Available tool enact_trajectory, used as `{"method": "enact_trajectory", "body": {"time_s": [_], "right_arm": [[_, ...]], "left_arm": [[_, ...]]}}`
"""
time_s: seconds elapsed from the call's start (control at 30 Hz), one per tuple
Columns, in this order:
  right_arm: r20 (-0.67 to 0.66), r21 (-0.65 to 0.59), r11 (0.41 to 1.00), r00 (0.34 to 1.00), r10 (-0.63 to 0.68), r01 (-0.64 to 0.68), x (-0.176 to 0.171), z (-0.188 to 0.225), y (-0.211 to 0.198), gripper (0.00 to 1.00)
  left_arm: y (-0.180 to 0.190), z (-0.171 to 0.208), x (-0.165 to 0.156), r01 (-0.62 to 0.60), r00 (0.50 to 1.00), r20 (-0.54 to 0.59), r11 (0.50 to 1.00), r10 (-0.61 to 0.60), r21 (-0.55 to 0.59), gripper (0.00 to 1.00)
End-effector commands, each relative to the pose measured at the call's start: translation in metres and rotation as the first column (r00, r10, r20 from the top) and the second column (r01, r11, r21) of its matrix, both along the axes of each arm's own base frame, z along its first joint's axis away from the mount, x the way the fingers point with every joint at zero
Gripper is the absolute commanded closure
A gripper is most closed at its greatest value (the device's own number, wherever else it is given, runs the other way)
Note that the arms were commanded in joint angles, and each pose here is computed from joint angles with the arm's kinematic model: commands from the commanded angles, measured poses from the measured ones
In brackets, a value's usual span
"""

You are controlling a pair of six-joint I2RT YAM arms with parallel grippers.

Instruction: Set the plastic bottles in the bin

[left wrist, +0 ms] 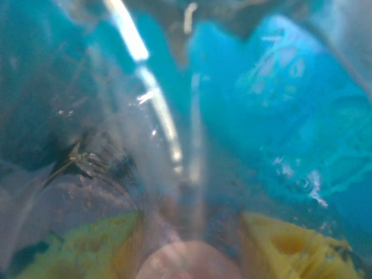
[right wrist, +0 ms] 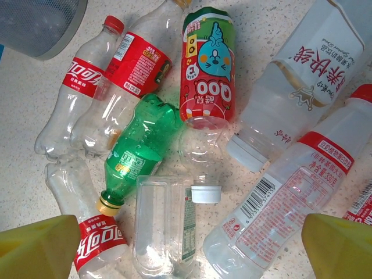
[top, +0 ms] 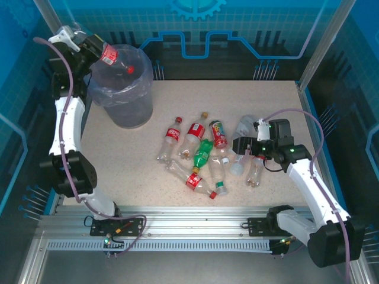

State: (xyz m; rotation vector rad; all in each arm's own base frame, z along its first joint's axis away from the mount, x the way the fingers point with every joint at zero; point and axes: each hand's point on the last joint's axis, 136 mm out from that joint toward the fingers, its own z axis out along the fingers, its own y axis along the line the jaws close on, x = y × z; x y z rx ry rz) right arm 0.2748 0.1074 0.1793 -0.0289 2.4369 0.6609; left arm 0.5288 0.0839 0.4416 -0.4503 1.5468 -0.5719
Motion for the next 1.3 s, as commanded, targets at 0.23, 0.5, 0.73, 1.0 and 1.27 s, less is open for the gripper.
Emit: {"method": "enact_trajectory", "body": {"time_s": [0.23,0.5,0.73,1.0,1.27], "right_arm": [[-0.014,0.001,0.999,0.999,-0.042,0.042,-0.004,0.003,-0.01,0.02],[-0.019,-0.003,0.999,0.998,-0.053,0.053,-0.002,0.001,-0.012,0.02],[-0.024,-0.016,0.998,0.998,-0.059,0.058,-0.001,-0.001,-0.014,0.02],[-0.03,-0.026,0.998,0.997,-0.065,0.064,-0.001,-0.006,-0.016,0.02],[-0.032,-0.038,0.997,0.997,-0.075,0.074,-0.003,-0.007,-0.019,0.02]], "left_arm": [[-0.023,-0.094,0.039,0.125,0.955,-0.293,0.96,-0.048,0.252,1.0],[-0.048,-0.157,0.051,0.256,0.882,-0.466,0.896,-0.064,0.363,1.0],[-0.051,-0.198,0.055,0.307,0.833,-0.548,0.888,-0.076,0.343,1.0],[-0.054,-0.229,0.057,0.349,0.794,-0.601,0.879,-0.094,0.323,1.0],[-0.057,-0.234,0.057,0.363,0.786,-0.608,0.879,-0.11,0.31,0.46]]}}
